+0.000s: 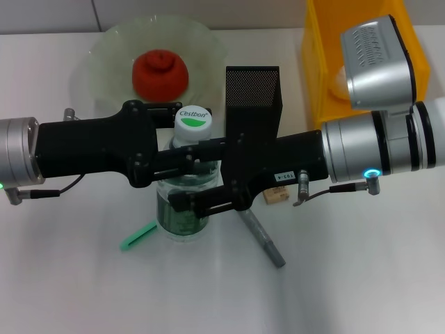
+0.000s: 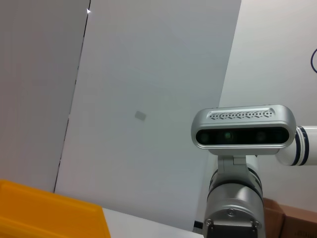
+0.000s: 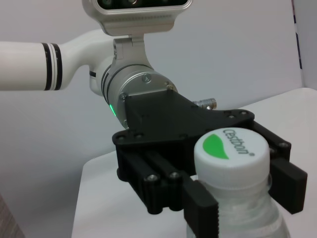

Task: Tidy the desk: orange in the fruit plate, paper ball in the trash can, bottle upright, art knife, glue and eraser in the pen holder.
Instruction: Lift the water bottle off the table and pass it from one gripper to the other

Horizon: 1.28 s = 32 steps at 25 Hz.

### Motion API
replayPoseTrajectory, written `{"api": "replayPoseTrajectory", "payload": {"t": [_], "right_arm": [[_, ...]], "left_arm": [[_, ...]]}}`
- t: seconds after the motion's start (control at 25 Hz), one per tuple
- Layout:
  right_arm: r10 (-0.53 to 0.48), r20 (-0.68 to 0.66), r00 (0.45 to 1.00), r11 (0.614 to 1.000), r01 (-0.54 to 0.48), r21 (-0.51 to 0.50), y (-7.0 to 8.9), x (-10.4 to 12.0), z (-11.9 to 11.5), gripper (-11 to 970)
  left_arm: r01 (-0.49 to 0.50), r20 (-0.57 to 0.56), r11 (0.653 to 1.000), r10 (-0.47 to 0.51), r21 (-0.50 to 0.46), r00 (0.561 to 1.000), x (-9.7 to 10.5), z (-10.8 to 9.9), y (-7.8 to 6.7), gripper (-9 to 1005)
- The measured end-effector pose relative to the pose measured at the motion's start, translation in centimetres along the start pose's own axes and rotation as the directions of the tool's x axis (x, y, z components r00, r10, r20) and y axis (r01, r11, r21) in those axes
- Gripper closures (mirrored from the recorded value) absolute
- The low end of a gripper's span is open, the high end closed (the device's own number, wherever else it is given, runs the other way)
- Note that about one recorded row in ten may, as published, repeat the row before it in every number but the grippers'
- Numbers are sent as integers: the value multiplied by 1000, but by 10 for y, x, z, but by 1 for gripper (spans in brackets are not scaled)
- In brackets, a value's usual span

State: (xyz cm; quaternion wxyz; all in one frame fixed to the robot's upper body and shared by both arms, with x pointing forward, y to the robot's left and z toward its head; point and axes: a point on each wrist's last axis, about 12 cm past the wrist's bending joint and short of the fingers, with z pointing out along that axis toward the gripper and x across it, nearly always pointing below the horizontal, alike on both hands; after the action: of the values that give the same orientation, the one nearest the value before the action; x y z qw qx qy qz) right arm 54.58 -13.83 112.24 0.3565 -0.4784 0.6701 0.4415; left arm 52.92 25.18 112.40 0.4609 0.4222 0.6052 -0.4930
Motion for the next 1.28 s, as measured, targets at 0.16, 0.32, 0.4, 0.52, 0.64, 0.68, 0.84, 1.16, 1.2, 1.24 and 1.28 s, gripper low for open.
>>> {"api": "replayPoseTrajectory", "payload": {"t": [0.16, 0.32, 0.4, 0.52, 0.64, 0.68, 0.84, 1.16, 1.2, 1.24, 1.28], "right_arm": [[1, 0, 1000, 1000, -1, 0, 0, 0, 0, 242], [3, 0, 1000, 1000, -3, 1, 0, 1, 0, 244], [3, 0, 1000, 1000, -3, 1, 0, 1, 0, 244], [4, 0, 1000, 1000, -4, 2, 0, 1, 0, 245], [7, 0, 1000, 1000, -7, 3, 0, 2, 0, 246], [12, -2, 1000, 1000, -12, 3, -1, 3, 0, 246], [15, -3, 1000, 1000, -15, 3, -1, 3, 0, 248], [2, 2, 1000, 1000, -2, -1, -1, 3, -1, 250], [0, 1, 1000, 1000, 0, -2, -1, 3, -1, 251], [-3, 2, 1000, 1000, 3, -3, -1, 3, -1, 251], [-13, 5, 1000, 1000, 13, -4, 0, 3, -1, 251]], "left_arm": [[0, 1, 1000, 0, 0, 1000, 0, 0, 0, 475], [0, 2, 1000, 0, 2, 1000, 0, 0, 0, 535], [0, 2, 1000, 0, 2, 1000, 0, 0, 0, 538], [-2, 2, 1000, 2, 2, 1000, 0, -1, -1, 542], [-9, 1, 1000, 9, 1, 1000, -1, -1, -1, 543], [-14, 0, 1000, 14, 0, 1000, -2, -2, -1, 543], [-16, -1, 1000, 16, 0, 1000, -2, -2, -2, 543], [-19, 4, 1000, 19, -1, 1000, -3, -2, -2, 542], [-19, 4, 1000, 19, -1, 1000, -3, -2, -2, 542], [-19, 4, 1000, 19, -1, 1000, -3, -2, -2, 542], [-20, 10, 1000, 20, -2, 1000, -3, -2, -1, 542]]}}
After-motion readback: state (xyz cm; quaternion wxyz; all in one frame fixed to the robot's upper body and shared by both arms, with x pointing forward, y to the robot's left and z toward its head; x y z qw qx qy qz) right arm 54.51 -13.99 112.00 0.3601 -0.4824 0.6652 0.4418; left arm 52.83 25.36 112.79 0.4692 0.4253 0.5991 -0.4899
